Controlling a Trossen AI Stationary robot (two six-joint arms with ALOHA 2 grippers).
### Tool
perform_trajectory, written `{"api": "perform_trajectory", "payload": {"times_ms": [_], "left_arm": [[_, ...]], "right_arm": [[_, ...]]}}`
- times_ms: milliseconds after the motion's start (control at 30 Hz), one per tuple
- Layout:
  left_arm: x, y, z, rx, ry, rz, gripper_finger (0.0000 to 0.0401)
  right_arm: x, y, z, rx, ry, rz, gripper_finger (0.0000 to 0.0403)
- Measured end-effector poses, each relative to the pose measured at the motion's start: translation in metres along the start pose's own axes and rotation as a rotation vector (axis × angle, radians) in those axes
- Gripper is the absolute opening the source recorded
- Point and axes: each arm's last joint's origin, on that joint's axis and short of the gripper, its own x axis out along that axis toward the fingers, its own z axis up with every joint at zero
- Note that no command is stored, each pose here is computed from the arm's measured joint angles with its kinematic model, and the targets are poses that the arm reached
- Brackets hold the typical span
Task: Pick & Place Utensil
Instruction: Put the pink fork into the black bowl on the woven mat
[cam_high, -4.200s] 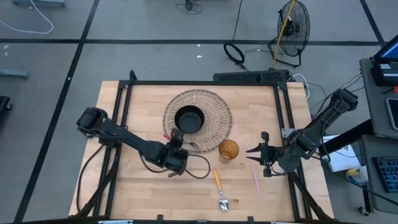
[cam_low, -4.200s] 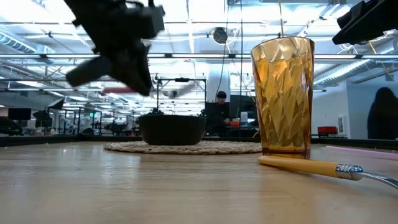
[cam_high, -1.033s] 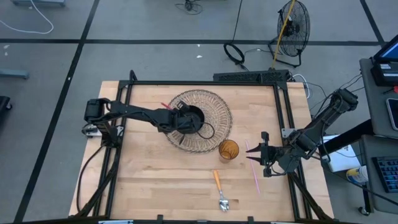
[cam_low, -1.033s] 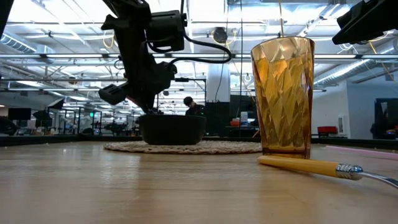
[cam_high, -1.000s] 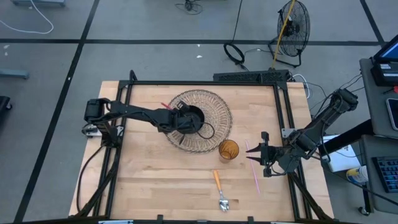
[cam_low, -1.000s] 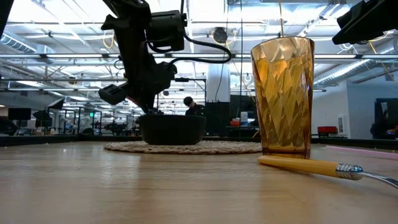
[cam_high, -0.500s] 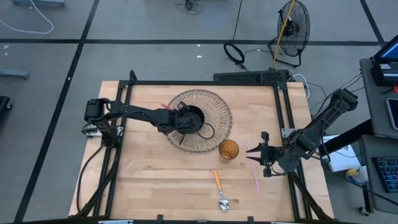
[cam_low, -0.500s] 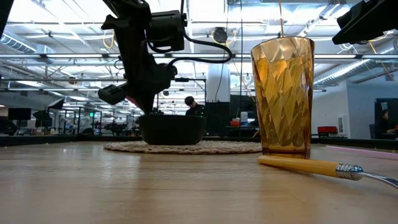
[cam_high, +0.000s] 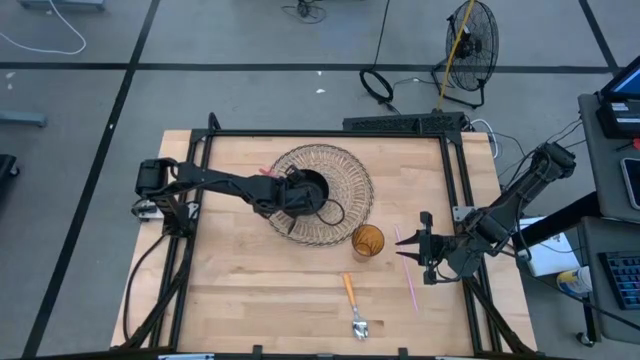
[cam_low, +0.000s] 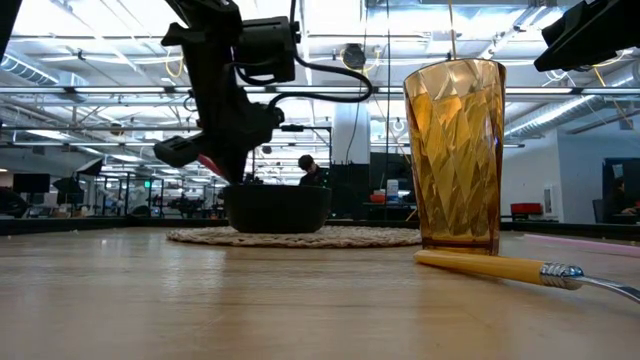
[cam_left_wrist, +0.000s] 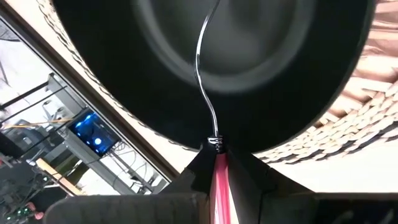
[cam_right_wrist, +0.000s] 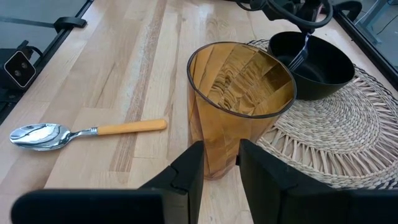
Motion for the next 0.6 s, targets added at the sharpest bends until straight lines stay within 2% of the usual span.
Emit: {"api": "perform_trajectory", "payload": {"times_ms": [333, 600], "left_arm": [[0.0000, -0.0014, -0.0012, 0.011, 0.011, -0.013, 0.0039], [0.0000, -0.0015, -0.0016, 0.023, 0.018, -0.010, 0.0078]], "right_arm": [[0.0000, 0.0000, 0.0000, 0.000, 0.000, 0.000, 0.0089], [0.0000, 0.0000, 0.0000, 0.000, 0.000, 0.000, 0.0089]]}}
